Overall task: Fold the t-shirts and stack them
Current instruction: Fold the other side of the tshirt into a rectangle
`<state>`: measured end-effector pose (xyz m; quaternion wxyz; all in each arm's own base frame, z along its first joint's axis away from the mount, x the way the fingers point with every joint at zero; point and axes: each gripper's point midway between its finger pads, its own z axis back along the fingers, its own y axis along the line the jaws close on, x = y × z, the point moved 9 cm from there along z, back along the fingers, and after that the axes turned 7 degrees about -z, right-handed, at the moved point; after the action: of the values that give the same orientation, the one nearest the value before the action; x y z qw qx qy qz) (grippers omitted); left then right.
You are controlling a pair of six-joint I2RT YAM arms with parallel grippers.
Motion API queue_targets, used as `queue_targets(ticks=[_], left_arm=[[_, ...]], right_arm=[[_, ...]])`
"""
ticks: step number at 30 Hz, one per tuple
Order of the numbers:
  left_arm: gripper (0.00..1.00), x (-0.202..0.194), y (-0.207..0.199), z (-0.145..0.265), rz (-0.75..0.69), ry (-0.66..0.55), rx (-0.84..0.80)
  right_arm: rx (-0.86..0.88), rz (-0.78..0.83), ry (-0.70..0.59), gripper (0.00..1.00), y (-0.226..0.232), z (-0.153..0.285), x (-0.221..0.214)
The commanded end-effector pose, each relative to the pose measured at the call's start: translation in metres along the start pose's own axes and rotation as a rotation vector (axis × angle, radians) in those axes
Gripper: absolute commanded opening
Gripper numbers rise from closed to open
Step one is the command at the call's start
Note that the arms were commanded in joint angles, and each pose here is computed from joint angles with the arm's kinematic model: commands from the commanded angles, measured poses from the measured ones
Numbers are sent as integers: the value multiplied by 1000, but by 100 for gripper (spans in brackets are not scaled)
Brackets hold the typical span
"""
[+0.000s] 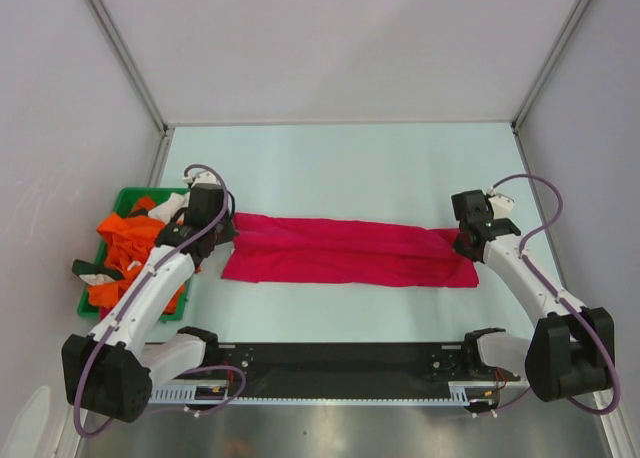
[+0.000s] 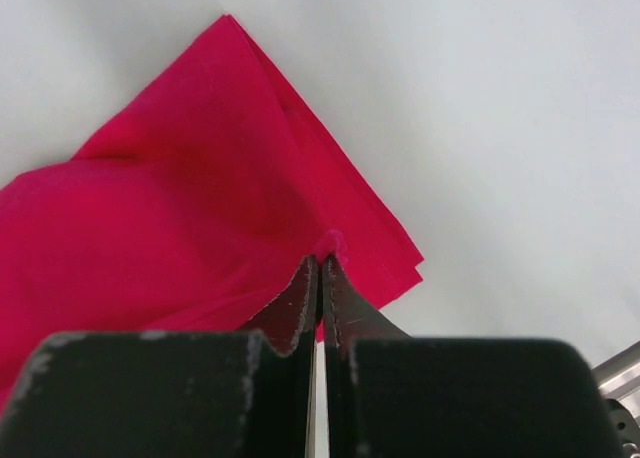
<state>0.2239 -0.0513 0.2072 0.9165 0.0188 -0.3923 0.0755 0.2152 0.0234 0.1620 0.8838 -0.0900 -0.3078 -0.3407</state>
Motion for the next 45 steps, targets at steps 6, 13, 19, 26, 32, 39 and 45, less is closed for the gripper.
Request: queue_targets(ticks=[6,13,19,26,32,39,45], left_arm=[[0,-11,-1,-1,17,17,-16],[0,-15,1,0,21,44,-2],[0,-26,-2,-4,38,101,-26],[0,-31,-3,-6,37,140,-26],[44,-19,-5,1,47,91,-48],[70,13,-12,11,66,-35,-103],[37,18,-30,-19,74,19,-152]], right_arm=[[-57,-3,53,0,-5,1,-9],[-83,-85,162,0,-8,-1,-29],[-108,-151,211,0,-17,-4,-46],[-131,-188,157,0,-22,-3,-41],[10,-159,27,60,-5,11,-17],[173,-97,-73,84,31,28,27],[223,-62,-56,1,54,7,29]])
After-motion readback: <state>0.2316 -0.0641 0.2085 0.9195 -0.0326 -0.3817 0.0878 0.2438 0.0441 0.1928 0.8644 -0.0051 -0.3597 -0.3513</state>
